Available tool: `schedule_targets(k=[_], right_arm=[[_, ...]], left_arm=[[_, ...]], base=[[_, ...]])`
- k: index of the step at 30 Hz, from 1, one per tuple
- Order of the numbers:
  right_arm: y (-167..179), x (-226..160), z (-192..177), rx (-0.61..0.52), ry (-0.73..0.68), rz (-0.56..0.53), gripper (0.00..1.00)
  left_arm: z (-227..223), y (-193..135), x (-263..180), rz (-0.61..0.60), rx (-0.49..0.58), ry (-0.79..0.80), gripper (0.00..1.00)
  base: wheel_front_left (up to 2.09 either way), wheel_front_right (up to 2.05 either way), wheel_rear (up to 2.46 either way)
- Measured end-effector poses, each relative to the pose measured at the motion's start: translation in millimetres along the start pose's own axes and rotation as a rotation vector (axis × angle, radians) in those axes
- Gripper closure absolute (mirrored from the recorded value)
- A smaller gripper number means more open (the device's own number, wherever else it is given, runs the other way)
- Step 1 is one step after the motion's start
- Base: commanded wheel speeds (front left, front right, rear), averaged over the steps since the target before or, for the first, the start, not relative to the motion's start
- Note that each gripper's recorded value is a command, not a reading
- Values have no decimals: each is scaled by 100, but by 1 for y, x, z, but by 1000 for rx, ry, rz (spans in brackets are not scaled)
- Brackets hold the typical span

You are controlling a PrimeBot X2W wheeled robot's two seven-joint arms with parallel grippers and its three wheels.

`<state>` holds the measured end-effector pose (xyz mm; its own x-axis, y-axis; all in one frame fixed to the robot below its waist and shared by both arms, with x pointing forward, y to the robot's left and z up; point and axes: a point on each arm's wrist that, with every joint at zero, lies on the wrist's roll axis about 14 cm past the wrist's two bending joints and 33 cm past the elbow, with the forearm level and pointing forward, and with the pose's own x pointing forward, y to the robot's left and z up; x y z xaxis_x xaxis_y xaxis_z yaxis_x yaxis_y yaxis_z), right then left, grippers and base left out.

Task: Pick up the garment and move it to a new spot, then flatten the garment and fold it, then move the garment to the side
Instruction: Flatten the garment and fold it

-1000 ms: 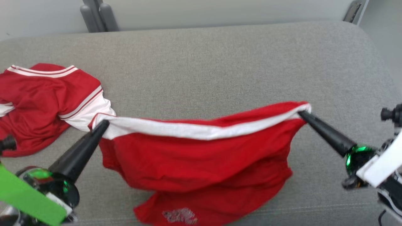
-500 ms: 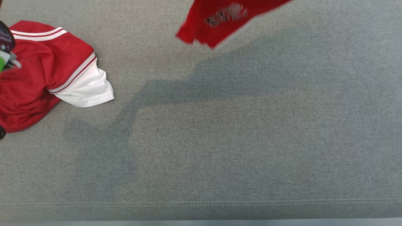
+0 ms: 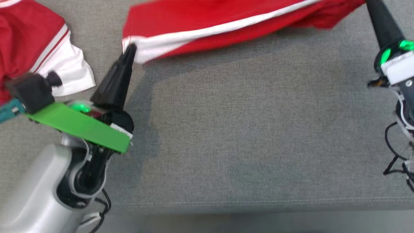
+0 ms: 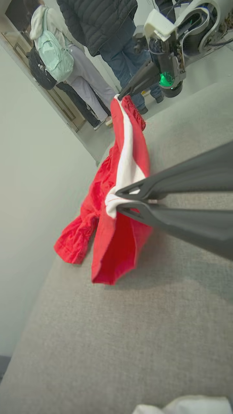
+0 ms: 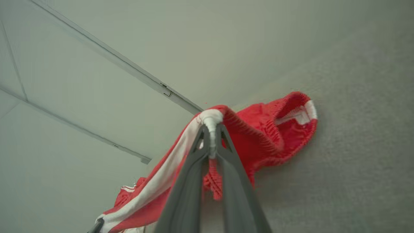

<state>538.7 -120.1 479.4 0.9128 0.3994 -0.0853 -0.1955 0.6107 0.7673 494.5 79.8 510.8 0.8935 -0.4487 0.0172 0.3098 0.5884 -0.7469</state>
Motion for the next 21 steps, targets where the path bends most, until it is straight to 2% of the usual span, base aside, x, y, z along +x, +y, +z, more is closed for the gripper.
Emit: schedule_targets(k=[3,7,14,21], right_arm=[[-40,-16,-37,50,58,-92,100],[-70,-42,-67,90,107,-174,100],[-76,-72,-70,98,117,-198,100],[-55,-103,-88,123,169,-174,100]], left_arm=[[-40,41,-20,131,-81,35,100],[-69,59,-37,194,-148,57,100],[-64,49,-44,156,-136,43,100],[-60,42,-72,180,-119,29,100]], base=[[0,0,0],[0,0,0],[0,0,0],[0,0,0]])
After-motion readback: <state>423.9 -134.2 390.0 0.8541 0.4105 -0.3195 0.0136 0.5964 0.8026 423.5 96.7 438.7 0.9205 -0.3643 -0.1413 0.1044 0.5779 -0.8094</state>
